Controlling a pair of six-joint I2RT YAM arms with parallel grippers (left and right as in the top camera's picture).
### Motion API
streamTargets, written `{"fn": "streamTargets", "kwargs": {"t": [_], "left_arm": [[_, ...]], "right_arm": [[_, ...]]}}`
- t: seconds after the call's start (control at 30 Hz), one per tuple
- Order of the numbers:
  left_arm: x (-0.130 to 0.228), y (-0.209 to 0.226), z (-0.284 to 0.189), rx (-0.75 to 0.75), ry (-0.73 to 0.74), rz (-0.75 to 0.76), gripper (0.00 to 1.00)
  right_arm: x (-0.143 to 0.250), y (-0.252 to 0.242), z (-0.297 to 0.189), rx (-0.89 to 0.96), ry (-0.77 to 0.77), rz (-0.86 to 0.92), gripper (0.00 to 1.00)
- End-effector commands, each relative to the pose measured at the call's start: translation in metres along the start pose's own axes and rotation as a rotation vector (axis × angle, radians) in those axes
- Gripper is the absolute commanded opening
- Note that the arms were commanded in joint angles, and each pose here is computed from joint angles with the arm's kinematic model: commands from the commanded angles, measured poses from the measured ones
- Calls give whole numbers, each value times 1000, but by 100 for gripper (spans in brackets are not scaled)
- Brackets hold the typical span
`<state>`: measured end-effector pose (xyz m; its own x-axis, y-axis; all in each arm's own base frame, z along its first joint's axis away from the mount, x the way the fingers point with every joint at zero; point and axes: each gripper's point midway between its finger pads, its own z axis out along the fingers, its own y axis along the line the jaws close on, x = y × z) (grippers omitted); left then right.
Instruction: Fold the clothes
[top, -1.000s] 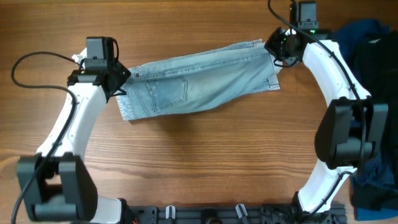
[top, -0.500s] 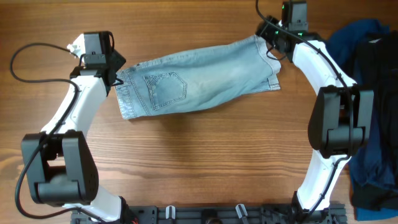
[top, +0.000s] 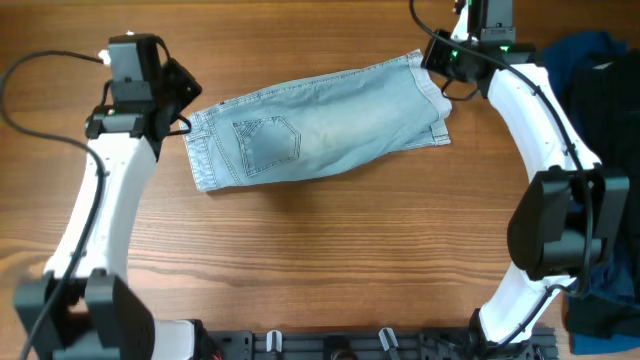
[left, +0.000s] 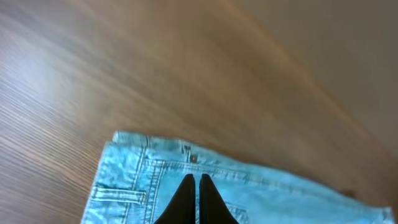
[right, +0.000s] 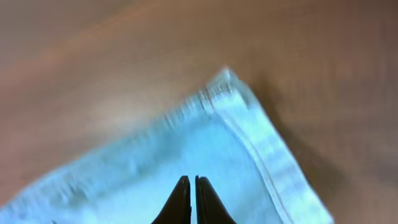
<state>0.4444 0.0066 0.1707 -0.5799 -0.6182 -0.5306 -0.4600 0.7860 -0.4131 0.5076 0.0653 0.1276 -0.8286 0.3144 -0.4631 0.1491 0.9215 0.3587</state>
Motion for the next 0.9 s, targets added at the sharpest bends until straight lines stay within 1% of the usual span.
{"fn": "streamTargets", "kwargs": {"t": [0.0, 0.1, 0.27, 0.37, 0.5, 0.53, 0.67, 0.77, 0.87], "left_arm": [[43, 17, 49, -47, 162, 10, 4], [59, 30, 77, -87, 213, 8, 4], [77, 44, 104, -123, 260, 6, 4], [80, 48, 110, -137, 264, 6, 4], [79, 48, 115, -133, 255, 7, 4], [79, 48, 115, -131, 251, 7, 4], [77, 47, 116, -126, 246, 8, 4], [68, 39, 117, -96, 210, 30, 4], [48, 23, 108, -50, 155, 76, 4]], "right_arm": [[30, -15, 18, 44, 118, -34, 4], [50, -28, 29, 79, 176, -43, 4], [85, -46, 42, 109, 258, -40, 4], [109, -58, 49, 131, 300, -31, 4], [129, -82, 64, 191, 280, -41, 4], [141, -93, 67, 227, 289, -37, 4], [166, -108, 62, 292, 353, 18, 4], [158, -102, 60, 279, 334, 22, 4], [129, -81, 53, 198, 279, -59, 4]]}}
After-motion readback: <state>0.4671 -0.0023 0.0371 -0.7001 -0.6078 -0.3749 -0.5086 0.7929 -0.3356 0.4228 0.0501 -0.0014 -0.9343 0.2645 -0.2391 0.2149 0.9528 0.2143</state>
